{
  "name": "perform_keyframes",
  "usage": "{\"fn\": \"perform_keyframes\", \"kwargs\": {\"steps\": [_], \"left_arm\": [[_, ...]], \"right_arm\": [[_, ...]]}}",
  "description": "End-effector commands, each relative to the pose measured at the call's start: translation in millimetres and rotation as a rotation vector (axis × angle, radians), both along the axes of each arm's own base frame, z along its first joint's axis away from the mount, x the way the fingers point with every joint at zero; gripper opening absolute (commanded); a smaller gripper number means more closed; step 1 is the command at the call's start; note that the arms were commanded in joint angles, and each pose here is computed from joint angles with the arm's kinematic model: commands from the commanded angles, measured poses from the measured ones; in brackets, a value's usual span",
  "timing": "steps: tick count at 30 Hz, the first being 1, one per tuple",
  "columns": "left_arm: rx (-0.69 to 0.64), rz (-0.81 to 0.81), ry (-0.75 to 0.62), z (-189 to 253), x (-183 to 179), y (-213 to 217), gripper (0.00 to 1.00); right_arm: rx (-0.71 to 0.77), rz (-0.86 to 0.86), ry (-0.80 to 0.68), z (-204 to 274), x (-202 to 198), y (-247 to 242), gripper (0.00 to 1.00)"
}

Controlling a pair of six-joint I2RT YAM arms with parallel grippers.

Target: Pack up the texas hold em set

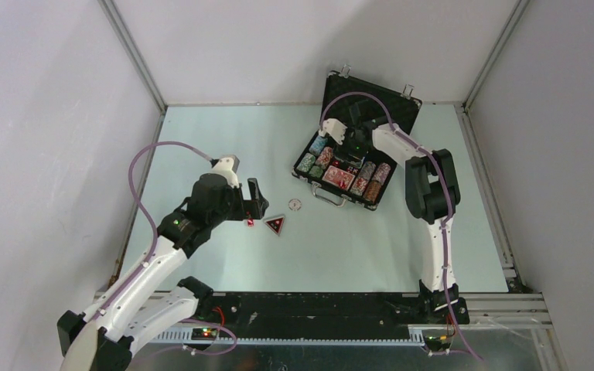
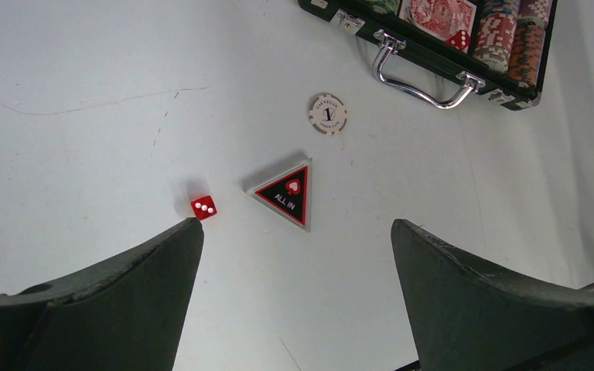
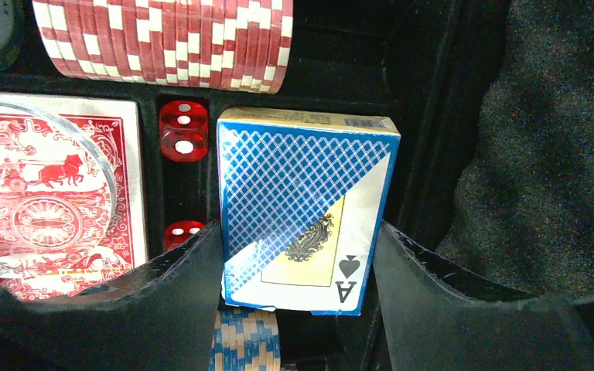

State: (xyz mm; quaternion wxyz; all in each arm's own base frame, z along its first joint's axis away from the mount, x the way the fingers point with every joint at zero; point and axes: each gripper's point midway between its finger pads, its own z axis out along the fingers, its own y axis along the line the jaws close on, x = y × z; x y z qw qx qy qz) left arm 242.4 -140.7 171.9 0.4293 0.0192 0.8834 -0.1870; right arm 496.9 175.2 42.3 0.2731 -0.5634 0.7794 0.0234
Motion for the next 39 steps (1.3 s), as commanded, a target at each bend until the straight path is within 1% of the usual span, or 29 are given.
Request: {"fn": "perform_keyframes", "kwargs": {"steps": [1, 3, 4, 5, 6, 7, 8, 9, 10, 12, 17, 23, 25, 26, 29, 30, 31, 34, 36, 38, 39], "left_arm": [[-0.031, -0.010, -0.049, 18, 6, -4, 0.98], [-0.032, -0.010, -0.044, 17, 5, -5, 0.98], [-0.033, -0.011, -0.041, 16, 4, -5, 0.98], [-0.034, -0.011, -0.038, 15, 4, -5, 0.98], [-0.034, -0.012, -0.037, 15, 4, -5, 0.98], [-0.033, -0.012, -0.037, 15, 4, -5, 0.98], [-0.032, -0.011, -0.038, 15, 5, -5, 0.98], [-0.028, -0.011, -0.038, 15, 5, -4, 0.98], [-0.027, -0.011, -0.040, 17, 5, -4, 0.98], [-0.023, -0.012, -0.042, 17, 5, -4, 0.98], [-0.019, -0.008, -0.041, 16, 5, -3, 0.98], [-0.020, -0.007, -0.042, 16, 5, -3, 0.98], [-0.019, -0.008, -0.045, 17, 5, -3, 0.98], [-0.018, -0.009, -0.047, 17, 5, -2, 0.98], [-0.012, -0.011, -0.048, 16, 5, -2, 0.98], [-0.011, -0.012, -0.049, 17, 5, -2, 0.98], [-0.009, -0.013, -0.051, 17, 5, -2, 0.98], [-0.009, -0.013, -0.054, 17, 4, -1, 0.98], [-0.008, -0.013, -0.054, 16, 3, 0, 0.98], [-0.010, -0.013, -0.055, 16, 3, 0, 0.98], [-0.012, -0.013, -0.057, 16, 3, 0, 0.98]], "right_arm": [[-0.043, 0.029, 0.050, -10, -12, -3, 0.53], [-0.036, 0.016, 0.043, -6, -10, -3, 0.59], [-0.035, 0.007, 0.033, -2, -7, -3, 0.59], [-0.031, -0.013, 0.026, 1, -5, -3, 0.65], [-0.034, -0.034, 0.005, 8, 1, -5, 0.66], [-0.026, -0.060, 0.003, 11, 3, -7, 0.75], [-0.016, -0.072, -0.012, 18, 7, -7, 0.79], [-0.006, -0.088, -0.012, 21, 9, -8, 0.91], [0.006, -0.094, -0.024, 27, 12, -7, 0.97], [0.015, -0.097, -0.039, 34, 15, -7, 0.99], [0.065, -0.109, -0.074, 57, 16, -4, 1.00], [0.165, -0.179, -0.184, 115, 16, 3, 0.99], [0.241, -0.258, -0.232, 137, 18, 8, 1.00], [0.265, -0.274, -0.240, 142, 16, 12, 1.00], [0.401, -0.361, -0.310, 173, 6, 19, 1.00], [0.410, -0.381, -0.296, 162, -2, 19, 1.00], [0.475, -0.413, -0.350, 185, -4, 19, 1.00], [0.552, -0.498, -0.351, 192, -21, 11, 1.00], [0.603, -0.593, -0.299, 193, -29, 6, 1.00], [0.660, -0.683, -0.192, 186, -41, 5, 1.00], [0.649, -0.711, -0.149, 179, -47, 0, 0.99]]}}
